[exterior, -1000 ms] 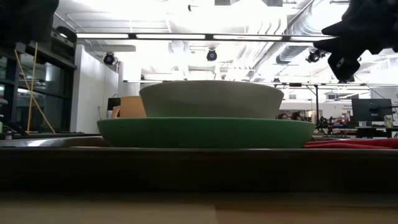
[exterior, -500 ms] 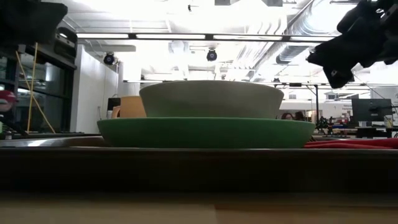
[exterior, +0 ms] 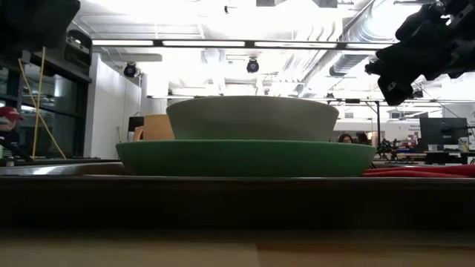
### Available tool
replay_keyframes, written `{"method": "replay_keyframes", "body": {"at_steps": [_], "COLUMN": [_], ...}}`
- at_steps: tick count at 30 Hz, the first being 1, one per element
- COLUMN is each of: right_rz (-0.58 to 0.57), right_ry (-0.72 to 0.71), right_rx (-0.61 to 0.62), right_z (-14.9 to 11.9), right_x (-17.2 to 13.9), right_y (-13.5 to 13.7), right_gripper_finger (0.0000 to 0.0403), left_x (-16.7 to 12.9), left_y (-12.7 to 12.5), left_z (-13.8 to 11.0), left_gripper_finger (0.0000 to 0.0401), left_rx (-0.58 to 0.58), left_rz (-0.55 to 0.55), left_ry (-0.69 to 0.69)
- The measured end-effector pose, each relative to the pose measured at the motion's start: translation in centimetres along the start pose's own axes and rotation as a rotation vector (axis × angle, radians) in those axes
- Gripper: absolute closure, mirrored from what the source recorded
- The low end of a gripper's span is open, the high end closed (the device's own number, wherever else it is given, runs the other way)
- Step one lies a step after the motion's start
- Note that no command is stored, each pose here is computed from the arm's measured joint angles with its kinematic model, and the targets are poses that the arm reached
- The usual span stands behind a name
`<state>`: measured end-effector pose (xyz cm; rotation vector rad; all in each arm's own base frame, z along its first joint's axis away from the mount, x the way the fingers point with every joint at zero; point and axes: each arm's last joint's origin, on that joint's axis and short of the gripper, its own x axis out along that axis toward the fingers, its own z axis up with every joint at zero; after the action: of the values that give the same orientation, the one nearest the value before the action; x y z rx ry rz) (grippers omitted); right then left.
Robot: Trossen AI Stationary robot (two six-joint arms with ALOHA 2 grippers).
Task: Set up tray
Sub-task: Return to Home Position
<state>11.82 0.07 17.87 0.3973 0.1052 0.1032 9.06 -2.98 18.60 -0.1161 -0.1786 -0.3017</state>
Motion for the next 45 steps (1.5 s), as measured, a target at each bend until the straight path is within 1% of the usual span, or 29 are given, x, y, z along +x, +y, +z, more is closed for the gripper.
{"method": "replay_keyframes", "body": {"at_steps": [3,7,12,15,20,25,29,32,35,45], "right_rz": [0.004,-0.028,-0.028,-0.069,-0.059,-0.058,-0.083,-0.091,-0.111,-0.107], "right_ry": [-0.030,-0.064,-0.054,-0.029,-0.044,-0.075,-0.025,-0.033,-0.037,-0.016], "right_rx": [-0.008,-0.020,-0.023,-0.015,-0.005,-0.011,-0.006,-0.014,-0.016,-0.040], "right_z": [0.3,0.4,0.2,-0.2,0.0,1.1,1.8,1.7,0.9,-0.3], "right_x": [0.0,0.0,0.1,0.1,0.0,-0.6,-1.4,-1.7,-1.6,-1.3], "right_y": [0.1,0.2,0.7,0.6,0.6,1.0,1.4,1.3,0.9,0.4], "right_gripper_finger": [0.0313,0.0312,0.0312,0.0313,0.0311,0.0313,0.0311,0.0312,0.0313,0.0313], "left_x": [0.0,0.0,0.0,0.0,0.0,0.0,0.0,0.0,0.0,0.0], "left_y": [0.0,0.0,0.2,0.2,0.2,0.2,0.2,0.2,0.2,0.2], "left_z": [0.0,0.0,-0.3,-0.3,-0.3,-0.2,-0.2,-0.2,-0.2,-0.3], "left_gripper_finger": [0.0357,0.0357,0.0357,0.0357,0.0357,0.0357,0.0357,0.0357,0.0357,0.0357], "left_rx": [-0.001,-0.001,0.001,0.001,0.003,0.010,0.018,0.029,0.047,0.085], "left_rz": [0.004,0.005,0.055,0.059,0.059,0.057,0.056,0.056,0.055,0.050], "left_ry": [0.003,0.003,0.024,0.025,0.021,0.012,0.011,0.013,0.014,0.027]}}
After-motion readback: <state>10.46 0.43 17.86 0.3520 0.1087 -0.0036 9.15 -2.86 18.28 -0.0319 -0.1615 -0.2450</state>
